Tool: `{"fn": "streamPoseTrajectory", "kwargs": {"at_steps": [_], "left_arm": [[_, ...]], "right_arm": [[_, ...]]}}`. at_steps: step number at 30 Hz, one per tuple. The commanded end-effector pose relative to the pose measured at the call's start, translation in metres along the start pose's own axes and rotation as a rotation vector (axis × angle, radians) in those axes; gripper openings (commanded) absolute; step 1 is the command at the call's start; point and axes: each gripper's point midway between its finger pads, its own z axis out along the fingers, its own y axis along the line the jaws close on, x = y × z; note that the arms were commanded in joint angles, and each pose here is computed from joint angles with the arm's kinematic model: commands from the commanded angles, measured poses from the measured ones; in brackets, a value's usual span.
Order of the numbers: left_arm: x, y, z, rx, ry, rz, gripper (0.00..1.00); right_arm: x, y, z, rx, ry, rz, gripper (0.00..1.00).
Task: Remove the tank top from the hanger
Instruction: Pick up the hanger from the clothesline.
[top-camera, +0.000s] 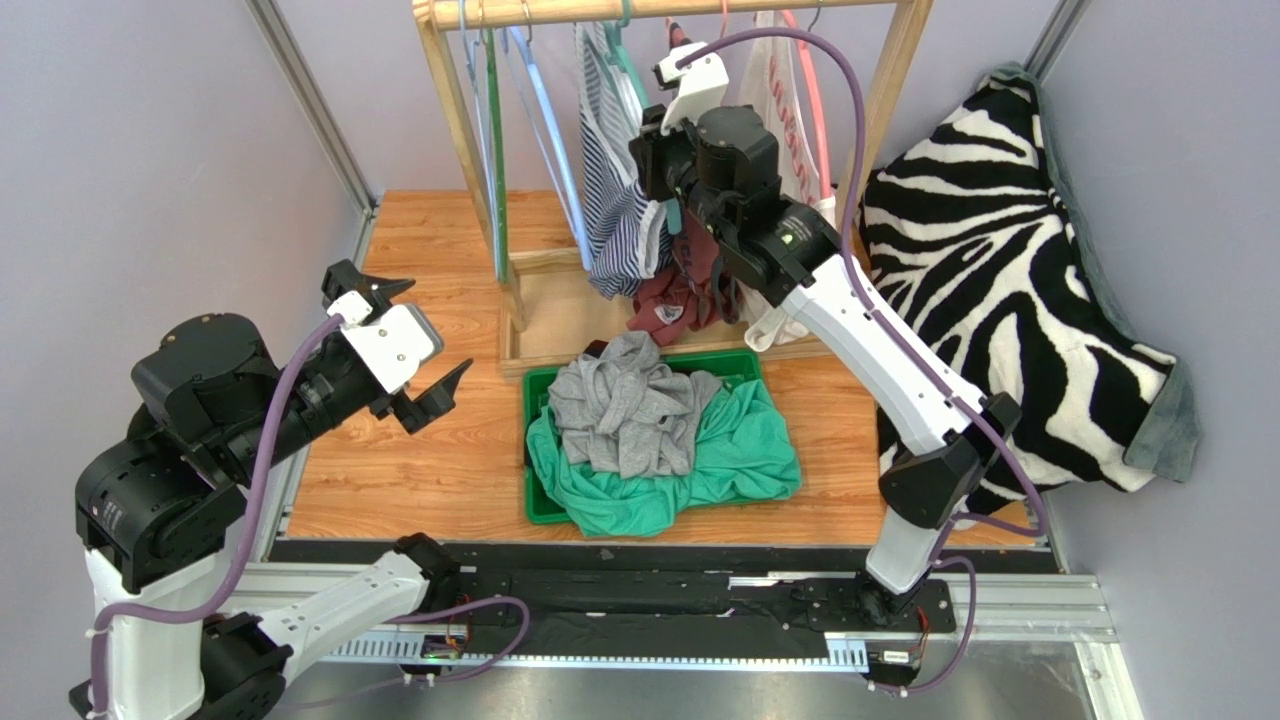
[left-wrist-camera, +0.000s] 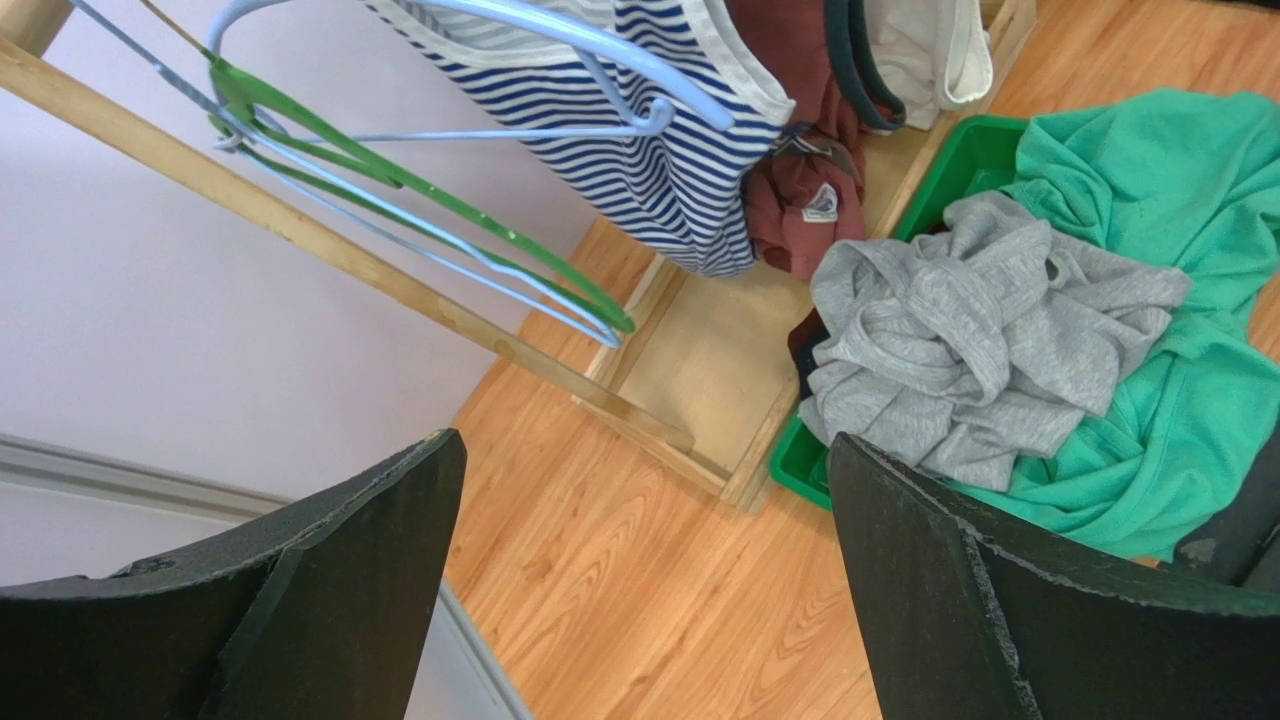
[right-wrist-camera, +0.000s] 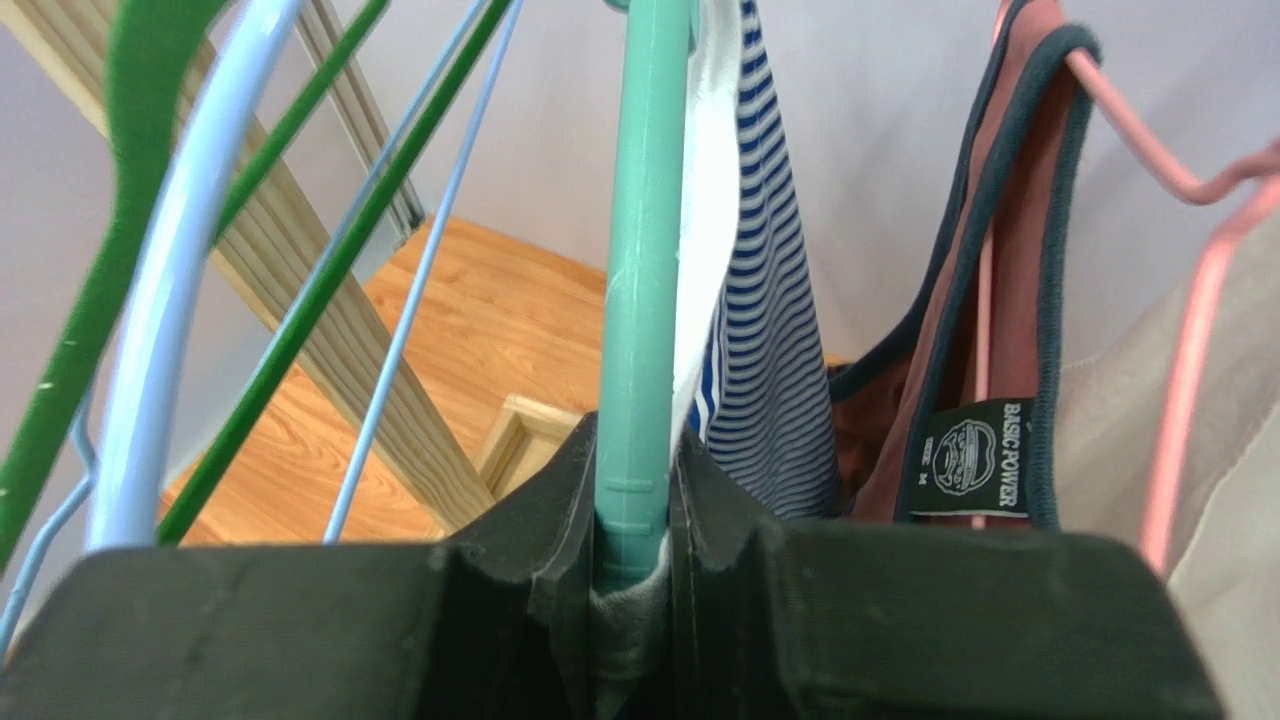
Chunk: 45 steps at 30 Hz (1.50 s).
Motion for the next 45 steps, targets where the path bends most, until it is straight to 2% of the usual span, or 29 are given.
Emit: {"fn": "streamPoseTrajectory", "kwargs": {"at_steps": [1, 3, 4, 9, 14, 16, 20, 24, 27, 32, 36, 41, 45], "left_arm": [[0.000, 0.002, -0.001, -0.016, -0.008, -0.012, 0.99], [0.000, 0.002, -0.002, -0.016, -0.008, -0.012, 0.99], [-0.001, 0.002, -0.003, -0.020, -0.011, -0.013, 0.99], [0.000, 0.001, -0.002, -0.018, -0.010, -0.013, 0.99], [0.000, 0.002, -0.004, -0.023, -0.013, -0.012, 0.99], [-0.001, 0.002, -0.004, -0.023, -0.016, -0.014, 0.99], [-0.004, 0.003, -0.003, -0.022, -0.024, -0.019, 0.99], [-0.008, 0.005, -0.001, -0.026, -0.030, -0.026, 0.99], [-0.008, 0.008, 0.001, -0.040, -0.029, -0.037, 0.99], [-0.008, 0.010, 0.010, -0.046, -0.017, -0.059, 0.99], [-0.004, 0.005, 0.023, -0.021, -0.002, -0.079, 0.99], [-0.002, -0.003, 0.026, 0.020, -0.018, -0.045, 0.99], [-0.012, -0.010, 0.015, 0.059, -0.069, -0.031, 0.99]], "right_arm": [[-0.120, -0.006, -0.055, -0.023, -0.394, 0.079, 0.00], [-0.124, -0.006, -0.065, -0.036, -0.415, 0.092, 0.00], [-0.110, -0.005, -0.062, -0.038, -0.393, 0.092, 0.00], [-0.096, -0.001, -0.071, -0.080, -0.377, 0.119, 0.00], [-0.050, 0.005, -0.079, -0.103, -0.204, 0.103, 0.00], [-0.046, 0.010, -0.096, -0.131, -0.172, 0.089, 0.00], [-0.010, 0.014, -0.122, -0.165, 0.003, 0.050, 0.00], [-0.005, 0.025, -0.156, -0.205, 0.037, 0.005, 0.00], [-0.030, 0.021, -0.190, -0.214, -0.013, 0.010, 0.00], [-0.109, 0.009, -0.273, -0.296, -0.232, 0.063, 0.00], [-0.151, 0.004, -0.327, -0.378, -0.378, 0.088, 0.00], [-0.173, -0.001, -0.357, -0.413, -0.463, 0.071, 0.00], [-0.169, 0.004, -0.355, -0.436, -0.443, 0.035, 0.00]]}}
